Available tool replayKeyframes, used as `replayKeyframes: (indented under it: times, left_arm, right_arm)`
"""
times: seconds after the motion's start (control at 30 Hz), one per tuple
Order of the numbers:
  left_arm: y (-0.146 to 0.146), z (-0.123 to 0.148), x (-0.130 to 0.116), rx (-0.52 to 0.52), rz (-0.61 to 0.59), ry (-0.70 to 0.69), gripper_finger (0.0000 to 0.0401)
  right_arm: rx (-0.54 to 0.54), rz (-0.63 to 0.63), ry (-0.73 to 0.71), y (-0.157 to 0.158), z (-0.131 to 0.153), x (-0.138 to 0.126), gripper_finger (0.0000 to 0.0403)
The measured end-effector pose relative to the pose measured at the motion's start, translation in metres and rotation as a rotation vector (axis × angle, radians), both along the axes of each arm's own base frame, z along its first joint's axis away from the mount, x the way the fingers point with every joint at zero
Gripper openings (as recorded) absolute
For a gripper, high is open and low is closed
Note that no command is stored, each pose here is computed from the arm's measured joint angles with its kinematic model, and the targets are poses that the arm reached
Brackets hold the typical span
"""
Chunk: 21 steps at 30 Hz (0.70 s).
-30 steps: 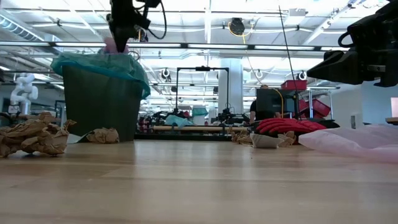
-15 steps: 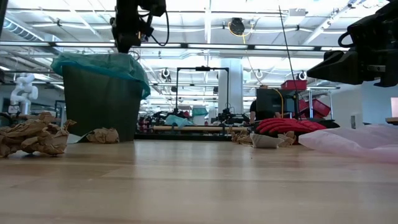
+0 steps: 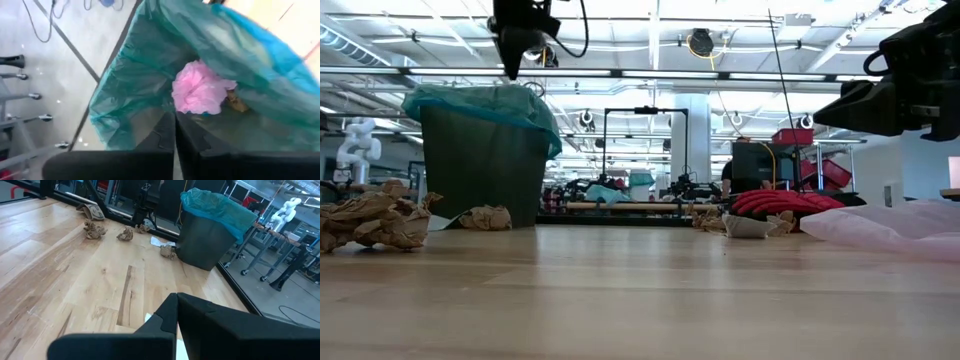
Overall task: Place trash/remove bag and relplace
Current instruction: Adjust the black trash bin on the top of the table
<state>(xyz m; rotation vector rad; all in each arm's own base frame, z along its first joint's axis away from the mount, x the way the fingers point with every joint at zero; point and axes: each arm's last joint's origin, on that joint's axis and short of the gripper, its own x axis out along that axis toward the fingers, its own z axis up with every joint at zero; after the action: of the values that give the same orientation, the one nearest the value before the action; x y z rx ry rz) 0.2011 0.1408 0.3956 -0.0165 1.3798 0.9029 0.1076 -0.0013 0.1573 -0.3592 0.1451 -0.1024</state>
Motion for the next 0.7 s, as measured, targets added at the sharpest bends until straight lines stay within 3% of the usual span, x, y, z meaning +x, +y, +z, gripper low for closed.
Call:
replayKeyframes:
  times: [0.27,0.47,0.7]
  left_arm:
    - [-0.031,0.000,0.014,-0.275,-0.111,-0.200,0.0001]
    - [-0.050,-0.006,0.031,-0.321,-0.173,-0.188,0.0001]
    - [-0.050,-0.024,0.039,-0.310,-0.130,-0.118,0.0001]
  right_arm:
    - [-0.008,0.001,-0.015,0.000,0.002,0.000,0.0000]
    - [-0.008,0.001,-0.014,0.000,0.002,0.000,0.0000]
    - [-0.008,0.001,-0.014,0.000,0.001,0.000,0.0000]
